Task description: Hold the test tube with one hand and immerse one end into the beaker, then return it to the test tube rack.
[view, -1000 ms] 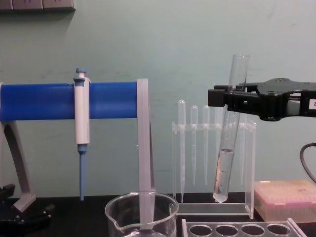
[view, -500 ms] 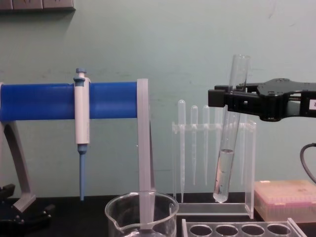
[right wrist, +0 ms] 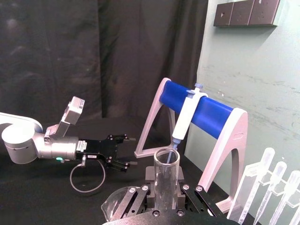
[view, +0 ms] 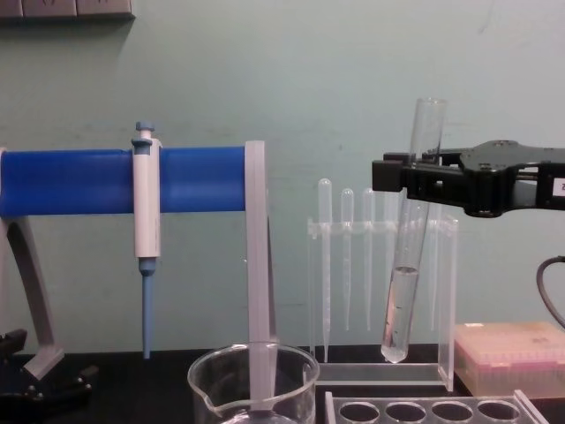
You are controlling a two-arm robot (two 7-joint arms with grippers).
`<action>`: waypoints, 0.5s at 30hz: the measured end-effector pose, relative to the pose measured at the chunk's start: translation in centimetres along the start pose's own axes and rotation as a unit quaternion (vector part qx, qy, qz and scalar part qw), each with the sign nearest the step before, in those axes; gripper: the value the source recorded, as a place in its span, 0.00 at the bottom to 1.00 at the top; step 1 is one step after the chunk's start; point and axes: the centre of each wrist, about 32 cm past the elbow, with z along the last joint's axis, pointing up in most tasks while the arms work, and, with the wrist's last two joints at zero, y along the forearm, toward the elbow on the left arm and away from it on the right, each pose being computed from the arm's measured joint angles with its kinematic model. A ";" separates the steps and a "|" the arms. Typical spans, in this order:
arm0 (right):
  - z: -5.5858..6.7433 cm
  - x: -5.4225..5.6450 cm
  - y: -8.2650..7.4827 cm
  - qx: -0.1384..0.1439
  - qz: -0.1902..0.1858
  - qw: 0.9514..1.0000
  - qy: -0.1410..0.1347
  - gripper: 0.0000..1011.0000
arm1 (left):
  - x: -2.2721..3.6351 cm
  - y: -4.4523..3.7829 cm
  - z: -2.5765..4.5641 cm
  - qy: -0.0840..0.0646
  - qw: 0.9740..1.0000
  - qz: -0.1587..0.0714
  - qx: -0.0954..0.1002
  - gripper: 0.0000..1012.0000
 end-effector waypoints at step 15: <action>0.0 0.0 0.0 0.000 0.000 1.000 0.000 0.22 | 0.00 0.00 0.00 0.000 1.000 0.000 0.000 0.99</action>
